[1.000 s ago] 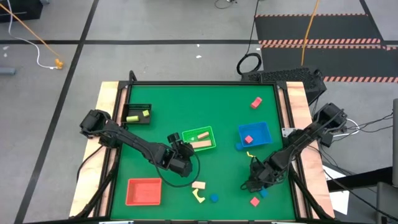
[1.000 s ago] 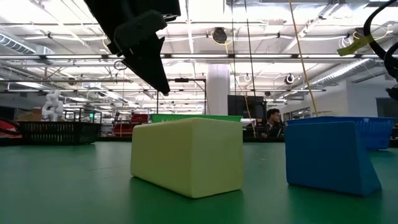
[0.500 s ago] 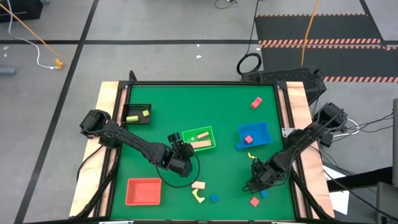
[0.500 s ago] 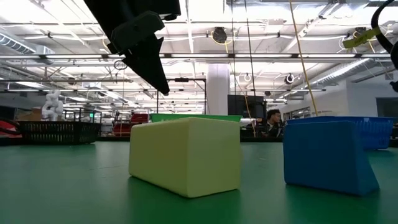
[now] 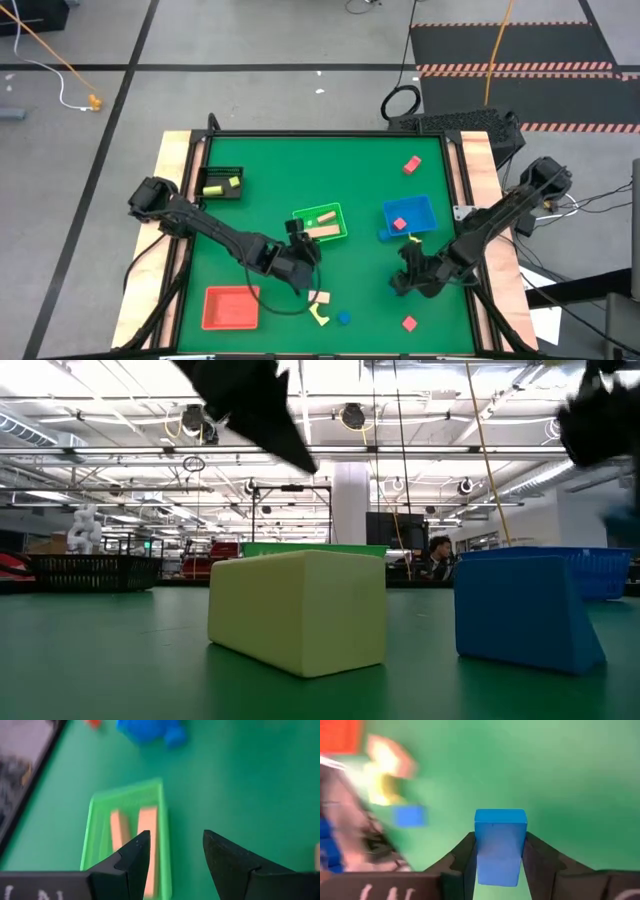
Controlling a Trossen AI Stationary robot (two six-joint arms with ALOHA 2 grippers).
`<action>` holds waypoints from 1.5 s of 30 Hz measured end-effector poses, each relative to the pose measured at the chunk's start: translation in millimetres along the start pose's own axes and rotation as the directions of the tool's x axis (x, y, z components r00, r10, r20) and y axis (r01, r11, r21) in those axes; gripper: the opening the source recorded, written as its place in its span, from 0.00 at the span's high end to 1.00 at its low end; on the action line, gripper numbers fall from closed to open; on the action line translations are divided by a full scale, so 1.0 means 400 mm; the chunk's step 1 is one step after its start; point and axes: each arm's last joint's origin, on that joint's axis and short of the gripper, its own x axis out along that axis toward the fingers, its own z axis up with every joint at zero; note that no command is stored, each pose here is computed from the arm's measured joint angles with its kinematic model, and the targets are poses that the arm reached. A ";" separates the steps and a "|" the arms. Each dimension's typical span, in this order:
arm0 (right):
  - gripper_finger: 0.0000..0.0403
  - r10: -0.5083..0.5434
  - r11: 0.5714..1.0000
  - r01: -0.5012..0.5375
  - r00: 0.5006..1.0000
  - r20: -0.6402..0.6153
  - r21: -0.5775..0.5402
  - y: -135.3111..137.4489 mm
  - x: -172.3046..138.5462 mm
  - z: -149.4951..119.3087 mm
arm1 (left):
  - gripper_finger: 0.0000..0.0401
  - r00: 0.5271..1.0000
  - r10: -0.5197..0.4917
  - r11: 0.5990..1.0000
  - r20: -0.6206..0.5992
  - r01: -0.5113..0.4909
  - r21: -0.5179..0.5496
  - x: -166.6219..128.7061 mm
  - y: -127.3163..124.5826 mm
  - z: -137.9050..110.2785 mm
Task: Sort & place blocks by color
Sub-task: Put the bottom right blue block into the red bin
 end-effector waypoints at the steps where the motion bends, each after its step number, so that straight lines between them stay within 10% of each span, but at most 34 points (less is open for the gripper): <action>1: 0.73 0.043 0.999 -0.042 0.998 0.051 -0.023 0.009 -0.006 0.006 | 0.54 0.999 -0.009 0.999 0.034 0.008 0.031 -0.002 -0.004 0.009; 6: 0.73 0.251 0.950 -0.171 0.915 0.317 -0.261 0.061 -0.023 0.038 | 0.54 0.978 -0.039 0.998 0.204 0.029 0.055 -0.012 -0.018 0.054; 11: 0.73 0.362 0.902 -0.113 0.725 0.586 -0.417 0.109 -0.039 0.077 | 0.54 0.941 -0.023 1.000 0.338 0.024 0.001 -0.023 -0.018 0.092; 21: 0.73 0.442 0.876 -0.010 0.419 0.793 -0.483 0.186 -0.058 0.169 | 0.54 0.830 0.307 0.948 0.466 -0.312 -0.068 -0.047 0.021 0.148; 37: 0.71 0.581 0.807 -0.115 0.329 0.745 -0.579 0.208 -0.012 0.244 | 0.55 0.806 0.372 0.926 0.459 -0.358 -0.122 -0.018 0.079 0.165; 45: 0.70 0.581 0.807 -0.110 0.328 0.745 -0.580 0.208 -0.012 0.244 | 0.87 0.815 0.391 0.918 0.428 -0.376 -0.123 -0.011 0.081 0.156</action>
